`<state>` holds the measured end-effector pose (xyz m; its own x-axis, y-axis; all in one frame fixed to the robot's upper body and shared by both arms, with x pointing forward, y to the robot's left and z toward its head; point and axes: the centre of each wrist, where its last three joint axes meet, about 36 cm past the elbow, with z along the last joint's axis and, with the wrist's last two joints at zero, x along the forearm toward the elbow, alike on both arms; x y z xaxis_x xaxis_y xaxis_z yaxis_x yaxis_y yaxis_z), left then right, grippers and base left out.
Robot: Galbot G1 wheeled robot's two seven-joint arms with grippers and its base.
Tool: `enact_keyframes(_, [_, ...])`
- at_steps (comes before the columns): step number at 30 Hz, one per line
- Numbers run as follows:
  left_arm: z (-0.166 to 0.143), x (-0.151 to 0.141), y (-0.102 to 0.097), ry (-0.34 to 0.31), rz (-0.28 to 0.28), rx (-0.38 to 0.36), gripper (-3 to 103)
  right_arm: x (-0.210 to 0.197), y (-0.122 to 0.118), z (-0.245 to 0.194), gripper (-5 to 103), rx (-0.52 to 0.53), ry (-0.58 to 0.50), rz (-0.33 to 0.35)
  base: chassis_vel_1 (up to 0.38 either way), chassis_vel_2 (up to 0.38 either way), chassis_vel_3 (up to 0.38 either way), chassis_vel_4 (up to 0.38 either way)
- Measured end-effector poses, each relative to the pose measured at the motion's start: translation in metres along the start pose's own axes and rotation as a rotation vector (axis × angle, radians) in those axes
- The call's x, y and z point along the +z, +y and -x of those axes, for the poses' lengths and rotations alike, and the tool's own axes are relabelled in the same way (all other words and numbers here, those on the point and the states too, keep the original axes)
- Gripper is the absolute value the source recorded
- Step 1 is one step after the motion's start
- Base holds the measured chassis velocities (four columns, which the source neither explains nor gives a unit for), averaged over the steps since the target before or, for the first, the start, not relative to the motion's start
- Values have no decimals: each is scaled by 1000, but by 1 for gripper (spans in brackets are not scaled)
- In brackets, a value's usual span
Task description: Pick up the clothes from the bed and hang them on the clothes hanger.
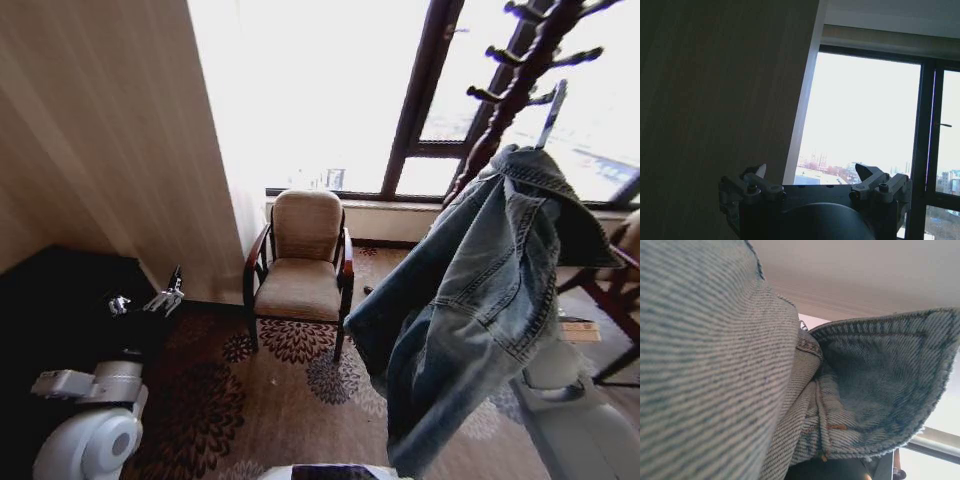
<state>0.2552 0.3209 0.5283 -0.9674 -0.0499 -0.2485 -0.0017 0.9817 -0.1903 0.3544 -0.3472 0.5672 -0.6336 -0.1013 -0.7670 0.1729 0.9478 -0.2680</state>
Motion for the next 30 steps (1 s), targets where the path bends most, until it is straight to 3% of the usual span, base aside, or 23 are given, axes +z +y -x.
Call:
enact_keyframes(13, [-1,-1,-1,-4,-2,4,100,-4,-3,-3,17,4,-6,-7,-122,-127,-121,-125])
enact_keyframes(30, [0,4,2,-67,-8,11,100,-5,0,-6,17,7,-18,-1,-53,-48,-55,-52])
